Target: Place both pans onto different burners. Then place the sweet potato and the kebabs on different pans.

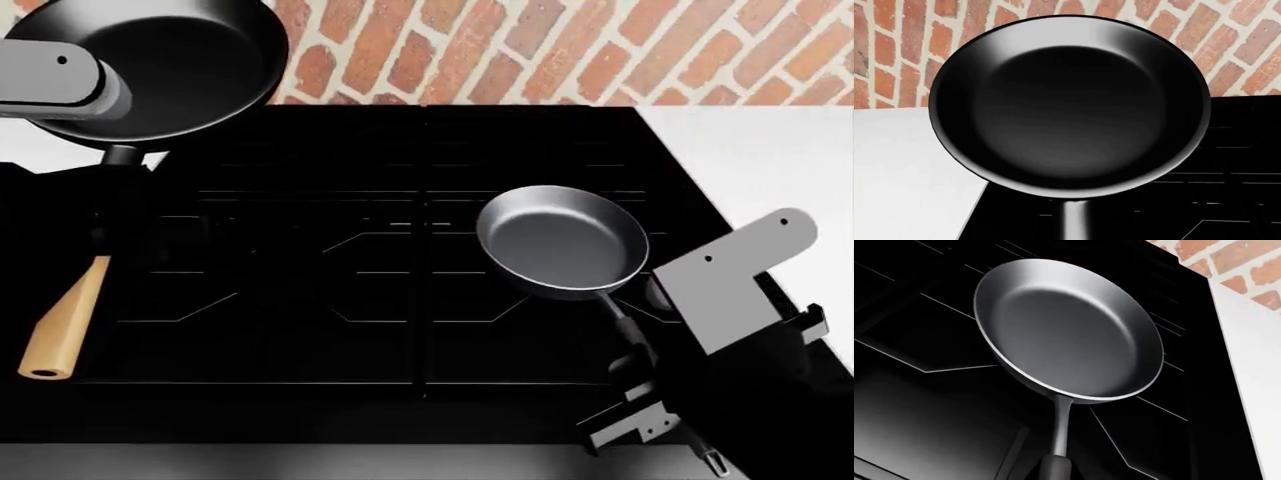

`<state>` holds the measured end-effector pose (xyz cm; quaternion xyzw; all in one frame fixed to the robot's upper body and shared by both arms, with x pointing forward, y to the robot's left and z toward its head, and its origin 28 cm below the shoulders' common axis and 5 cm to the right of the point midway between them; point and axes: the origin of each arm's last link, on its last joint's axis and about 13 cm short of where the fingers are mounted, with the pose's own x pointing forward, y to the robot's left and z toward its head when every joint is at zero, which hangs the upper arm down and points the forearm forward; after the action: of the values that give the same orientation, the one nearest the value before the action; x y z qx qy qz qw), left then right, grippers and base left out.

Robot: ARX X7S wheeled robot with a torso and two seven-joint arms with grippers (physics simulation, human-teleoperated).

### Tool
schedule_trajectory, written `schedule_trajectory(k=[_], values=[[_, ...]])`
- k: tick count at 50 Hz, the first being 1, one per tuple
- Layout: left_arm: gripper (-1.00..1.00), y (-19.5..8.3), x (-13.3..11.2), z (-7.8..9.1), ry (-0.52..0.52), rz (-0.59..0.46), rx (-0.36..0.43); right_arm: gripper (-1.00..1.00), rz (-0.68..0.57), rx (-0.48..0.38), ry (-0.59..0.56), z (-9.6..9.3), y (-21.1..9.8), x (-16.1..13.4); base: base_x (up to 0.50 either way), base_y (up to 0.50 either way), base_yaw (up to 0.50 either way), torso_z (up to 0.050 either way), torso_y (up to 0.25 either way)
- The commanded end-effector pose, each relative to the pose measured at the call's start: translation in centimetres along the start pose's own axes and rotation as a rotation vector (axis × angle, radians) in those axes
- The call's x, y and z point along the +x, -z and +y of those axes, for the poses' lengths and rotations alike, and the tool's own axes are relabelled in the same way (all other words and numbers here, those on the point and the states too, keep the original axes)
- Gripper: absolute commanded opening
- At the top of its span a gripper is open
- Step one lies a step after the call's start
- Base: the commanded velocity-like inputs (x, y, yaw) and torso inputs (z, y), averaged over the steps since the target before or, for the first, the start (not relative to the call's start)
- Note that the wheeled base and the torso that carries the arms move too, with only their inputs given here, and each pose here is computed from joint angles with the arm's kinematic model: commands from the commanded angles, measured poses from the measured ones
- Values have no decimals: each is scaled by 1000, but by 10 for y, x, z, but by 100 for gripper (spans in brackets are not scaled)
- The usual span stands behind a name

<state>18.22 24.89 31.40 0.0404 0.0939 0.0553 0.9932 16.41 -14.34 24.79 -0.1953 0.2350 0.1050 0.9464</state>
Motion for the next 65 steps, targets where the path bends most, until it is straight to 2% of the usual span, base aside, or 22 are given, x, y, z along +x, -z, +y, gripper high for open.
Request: schedule_trajectory(k=[1,12,13,22,38,51,57,65], values=[[-100,-24,-5,10,-86,-164,-66,-100,-81,0,120,-8,-7,5,10,0,0,10,11],[-100,-24,-5,10,-85,-164,-66,-100,-66,4,112,-9,-4,8,2,0,1,1,4],[-100,-24,-5,10,-85,-164,-66,100,-63,4,113,-9,-3,8,0,0,0,0,0],[-100,-24,-6,10,-85,-164,-68,100,-96,36,109,-11,-12,-5,0,0,0,2,6],[-100,-25,-6,10,-83,-166,-70,100,-292,99,41,-15,-38,-37,0,0,0,1,5],[-100,-16,0,5,-59,-121,-33,100,-482,140,141,-30,-59,-74,0,0,0,2,5],[-100,-12,2,2,-33,-80,-16,100,-512,144,181,-33,-61,-79,0,0,0,2,3],[-100,-8,10,1,-6,-25,-37,100,-557,163,203,-36,-64,-89,0,0,0,1,5]])
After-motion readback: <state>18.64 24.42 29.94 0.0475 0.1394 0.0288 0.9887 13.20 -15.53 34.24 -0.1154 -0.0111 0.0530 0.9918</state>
